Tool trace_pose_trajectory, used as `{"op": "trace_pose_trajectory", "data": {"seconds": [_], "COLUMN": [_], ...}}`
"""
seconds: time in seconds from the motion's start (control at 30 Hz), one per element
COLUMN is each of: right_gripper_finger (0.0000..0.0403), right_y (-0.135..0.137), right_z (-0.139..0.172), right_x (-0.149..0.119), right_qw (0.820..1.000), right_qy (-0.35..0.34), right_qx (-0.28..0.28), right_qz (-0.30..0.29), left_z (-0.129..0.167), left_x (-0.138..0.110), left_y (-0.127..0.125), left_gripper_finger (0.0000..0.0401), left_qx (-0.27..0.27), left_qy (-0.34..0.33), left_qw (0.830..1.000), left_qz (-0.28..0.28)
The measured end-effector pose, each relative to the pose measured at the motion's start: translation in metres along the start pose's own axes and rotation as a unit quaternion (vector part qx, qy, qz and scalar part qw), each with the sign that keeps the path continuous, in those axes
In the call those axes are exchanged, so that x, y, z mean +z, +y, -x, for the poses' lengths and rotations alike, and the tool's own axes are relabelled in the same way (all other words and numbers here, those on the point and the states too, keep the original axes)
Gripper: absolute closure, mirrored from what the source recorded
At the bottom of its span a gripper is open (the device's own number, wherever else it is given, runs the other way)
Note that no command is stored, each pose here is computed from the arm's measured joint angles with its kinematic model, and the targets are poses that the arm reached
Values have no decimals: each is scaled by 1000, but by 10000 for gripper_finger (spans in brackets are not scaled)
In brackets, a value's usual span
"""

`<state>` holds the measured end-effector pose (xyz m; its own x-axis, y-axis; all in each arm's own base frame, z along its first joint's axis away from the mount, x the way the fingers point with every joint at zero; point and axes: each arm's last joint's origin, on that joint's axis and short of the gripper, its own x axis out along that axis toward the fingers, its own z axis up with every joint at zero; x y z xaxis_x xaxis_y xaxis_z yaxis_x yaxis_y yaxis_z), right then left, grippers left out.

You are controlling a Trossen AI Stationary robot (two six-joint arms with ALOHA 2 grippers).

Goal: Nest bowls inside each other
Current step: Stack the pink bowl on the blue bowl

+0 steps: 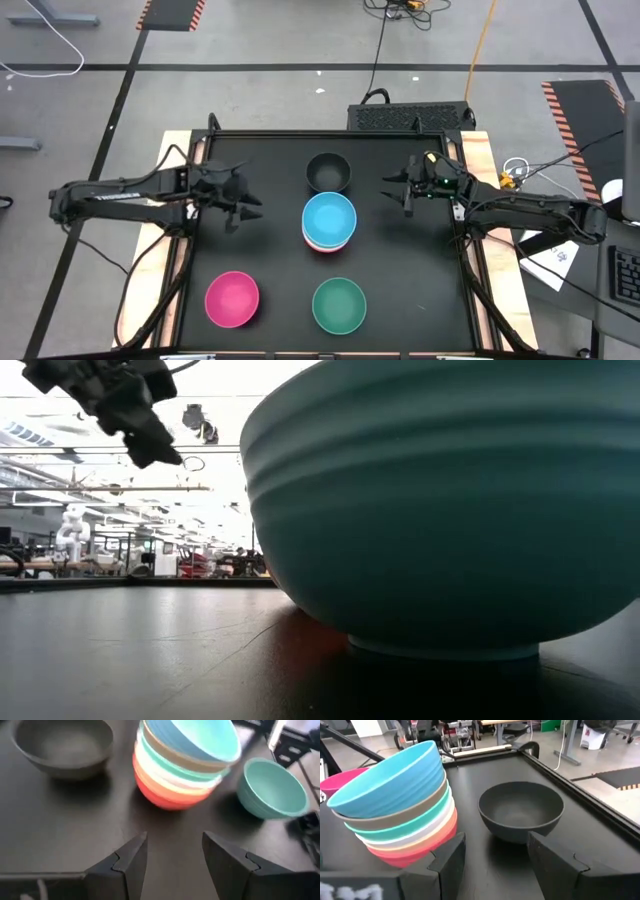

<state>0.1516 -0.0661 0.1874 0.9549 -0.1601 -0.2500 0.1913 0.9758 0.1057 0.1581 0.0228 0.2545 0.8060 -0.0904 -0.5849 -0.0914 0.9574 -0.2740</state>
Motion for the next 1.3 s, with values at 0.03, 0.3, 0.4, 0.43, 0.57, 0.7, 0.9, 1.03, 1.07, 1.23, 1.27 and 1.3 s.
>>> {"op": "trace_pose_trajectory", "data": {"seconds": [0.03,0.3,0.4,0.43,0.57,0.7,0.9,1.03,1.07,1.23,1.27,1.3], "right_gripper_finger": [197,197,197,197,197,197,197,197,197,197,197,197], "right_y": [0,0,0,0,0,0,0,0,0,1,2,2], "right_z": [0,0,0,0,0,0,0,0,0,3,5,6], "right_x": [0,0,0,0,0,1,4,4,4,4,4,3], "right_qw": [1000,1000,1000,1000,1000,1000,1000,1000,1000,1000,1000,1000], "right_qy": [0,-1,-1,-1,-1,-5,-18,-20,-20,-16,-13,-9], "right_qx": [0,2,3,3,3,3,4,4,4,5,4,4], "right_qz": [-2,-8,-9,-9,-9,-10,-10,-8,-5,-9,-8,-6], "left_z": [1,18,23,23,25,25,17,5,2,-13,-15,-17], "left_x": [-2,-27,-35,-38,-45,-52,-61,-68,-70,-77,-78,-79], "left_y": [-3,-24,-33,-37,-53,-69,-85,-91,-92,-96,-96,-96], "left_gripper_finger": [210,210,210,210,210,210,210,210,210,210,210,210], "left_qx": [-4,2,-20,-33,-105,-165,-125,-80,-68,-36,-32,-28], "left_qy": [8,69,98,110,155,209,226,247,257,293,297,301], "left_qw": [1000,997,994,992,980,961,964,964,962,954,953,952], "left_qz": [3,34,53,58,62,76,72,62,57,46,43,40]}}
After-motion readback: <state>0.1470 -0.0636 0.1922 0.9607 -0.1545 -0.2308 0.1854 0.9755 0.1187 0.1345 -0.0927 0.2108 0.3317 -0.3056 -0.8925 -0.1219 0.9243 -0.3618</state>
